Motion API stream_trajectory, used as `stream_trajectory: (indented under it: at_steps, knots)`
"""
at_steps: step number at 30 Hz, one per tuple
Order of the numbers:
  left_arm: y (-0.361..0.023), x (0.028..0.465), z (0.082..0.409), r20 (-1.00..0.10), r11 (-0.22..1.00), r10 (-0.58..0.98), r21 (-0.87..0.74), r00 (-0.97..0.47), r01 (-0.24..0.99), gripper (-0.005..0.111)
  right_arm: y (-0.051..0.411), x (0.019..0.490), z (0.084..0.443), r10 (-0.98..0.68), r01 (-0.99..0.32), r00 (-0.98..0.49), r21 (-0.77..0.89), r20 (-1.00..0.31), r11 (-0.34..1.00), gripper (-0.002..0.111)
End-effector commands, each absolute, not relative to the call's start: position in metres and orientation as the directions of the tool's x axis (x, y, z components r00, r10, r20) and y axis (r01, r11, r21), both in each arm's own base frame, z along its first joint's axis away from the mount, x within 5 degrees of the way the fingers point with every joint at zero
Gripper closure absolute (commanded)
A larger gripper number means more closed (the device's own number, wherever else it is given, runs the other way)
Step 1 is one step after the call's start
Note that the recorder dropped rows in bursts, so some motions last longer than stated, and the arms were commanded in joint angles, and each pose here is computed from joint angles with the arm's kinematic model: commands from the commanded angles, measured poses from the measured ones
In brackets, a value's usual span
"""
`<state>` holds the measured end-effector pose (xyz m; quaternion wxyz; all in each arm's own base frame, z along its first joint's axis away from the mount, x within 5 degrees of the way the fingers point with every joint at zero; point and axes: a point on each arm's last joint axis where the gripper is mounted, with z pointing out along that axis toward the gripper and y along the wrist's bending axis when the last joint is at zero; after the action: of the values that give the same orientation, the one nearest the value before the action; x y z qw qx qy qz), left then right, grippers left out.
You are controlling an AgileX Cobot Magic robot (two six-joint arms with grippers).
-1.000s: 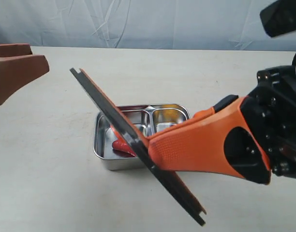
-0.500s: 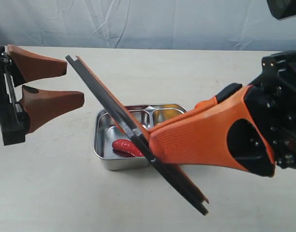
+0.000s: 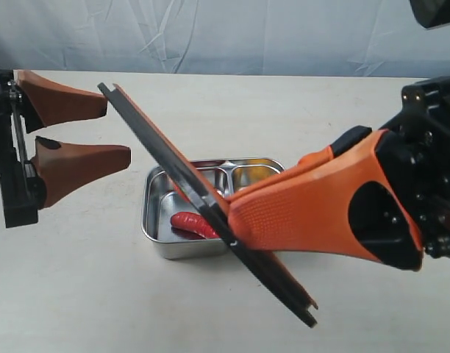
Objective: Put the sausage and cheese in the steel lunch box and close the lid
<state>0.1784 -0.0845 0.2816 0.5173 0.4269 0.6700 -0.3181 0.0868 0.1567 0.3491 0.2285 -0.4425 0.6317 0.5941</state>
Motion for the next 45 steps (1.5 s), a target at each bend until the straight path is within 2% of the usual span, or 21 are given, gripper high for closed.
stream_trajectory:
  at_steps: [1, 6, 13, 17, 28, 39, 44, 45]
  knots:
    - [-0.086, 0.19, 0.279, -0.969, 0.441, 0.212, -0.02, -0.126, 0.897, 0.036, 0.157, 0.084, 0.356, -0.262, -0.81, -0.535, 0.576, -0.803, -0.112, 0.109]
    - [-0.09, 0.199, 0.285, -0.978, 0.377, 0.178, -0.034, -0.109, 0.926, 0.036, 0.162, 0.076, 0.357, -0.286, -0.808, -0.511, 0.567, -0.81, -0.162, 0.109]
    - [-0.094, 0.205, 0.289, -0.984, 0.281, 0.145, -0.059, -0.103, 0.958, 0.036, 0.162, 0.076, 0.357, -0.287, -0.807, -0.511, 0.567, -0.81, -0.164, 0.109]
    - [-0.095, 0.204, 0.287, -0.979, 0.256, 0.177, -0.052, -0.099, 0.965, 0.036, 0.162, 0.076, 0.356, -0.297, -0.814, -0.5, 0.558, -0.814, -0.16, 0.109]
    - [-0.094, 0.202, 0.286, -0.976, 0.253, 0.187, -0.059, -0.108, 0.966, 0.036, 0.162, 0.077, 0.374, -0.291, -0.858, -0.428, 0.486, -0.856, -0.168, 0.109]
    - [-0.094, 0.193, 0.302, -0.986, 0.273, 0.141, -0.053, -0.094, 0.961, 0.051, 0.17, 0.087, 0.366, -0.316, -0.838, -0.461, 0.524, -0.829, -0.153, 0.109]
    - [-0.094, 0.192, 0.3, -0.984, 0.256, 0.177, 0.015, -0.032, 0.966, 0.052, 0.173, 0.09, 0.364, -0.314, -0.825, -0.483, 0.545, -0.818, -0.151, 0.109]
    - [-0.092, 0.195, 0.298, -0.979, 0.287, 0.2, 0.025, -0.035, 0.958, 0.052, 0.172, 0.09, 0.364, -0.313, -0.826, -0.481, 0.543, -0.819, -0.152, 0.109]
